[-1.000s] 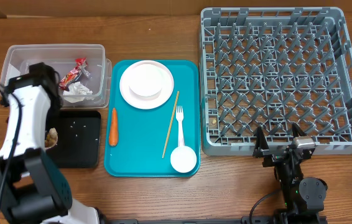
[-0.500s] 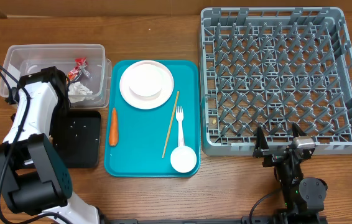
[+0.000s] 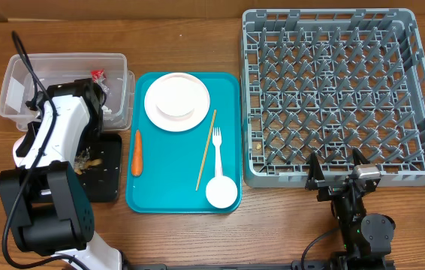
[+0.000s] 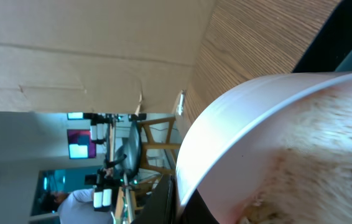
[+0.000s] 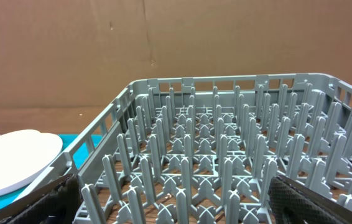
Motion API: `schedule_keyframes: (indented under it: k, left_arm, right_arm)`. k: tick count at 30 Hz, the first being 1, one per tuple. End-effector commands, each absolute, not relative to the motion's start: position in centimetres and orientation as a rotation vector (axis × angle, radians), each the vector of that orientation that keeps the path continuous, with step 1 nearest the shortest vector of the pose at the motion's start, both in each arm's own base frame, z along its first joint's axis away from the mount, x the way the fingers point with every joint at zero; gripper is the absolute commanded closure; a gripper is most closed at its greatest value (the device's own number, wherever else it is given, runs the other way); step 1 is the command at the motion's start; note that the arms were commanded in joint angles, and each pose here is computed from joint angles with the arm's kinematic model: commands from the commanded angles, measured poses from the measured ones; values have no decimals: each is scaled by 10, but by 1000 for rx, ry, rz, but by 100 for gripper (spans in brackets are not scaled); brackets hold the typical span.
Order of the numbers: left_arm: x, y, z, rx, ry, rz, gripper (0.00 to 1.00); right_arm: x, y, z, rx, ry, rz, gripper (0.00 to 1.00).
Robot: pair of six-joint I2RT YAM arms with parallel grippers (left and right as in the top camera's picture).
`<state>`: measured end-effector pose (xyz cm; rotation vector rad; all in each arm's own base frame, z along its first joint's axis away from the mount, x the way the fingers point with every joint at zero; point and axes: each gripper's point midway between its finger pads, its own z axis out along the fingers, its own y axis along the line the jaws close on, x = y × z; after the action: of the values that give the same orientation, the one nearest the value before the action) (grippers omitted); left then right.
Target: Sort waste into correct bins and load items into the dishwasher
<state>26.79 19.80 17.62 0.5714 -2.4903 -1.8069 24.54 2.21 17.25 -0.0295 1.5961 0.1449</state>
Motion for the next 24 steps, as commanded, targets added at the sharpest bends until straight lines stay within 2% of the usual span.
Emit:
schedule_keyframes:
  k: [1, 15, 24]
  left_arm:
    - [268, 202, 186, 518, -2437, -1887, 96]
    - [266, 198, 192, 501, -2415, -1928, 96]
    - [283, 174, 197, 314, -2444, -1977, 96]
  right_arm:
    - [245, 22, 170, -32, 1595, 142, 0]
    - [245, 22, 170, -32, 1595, 142, 0]
    - [245, 22, 170, -32, 1595, 142, 0]
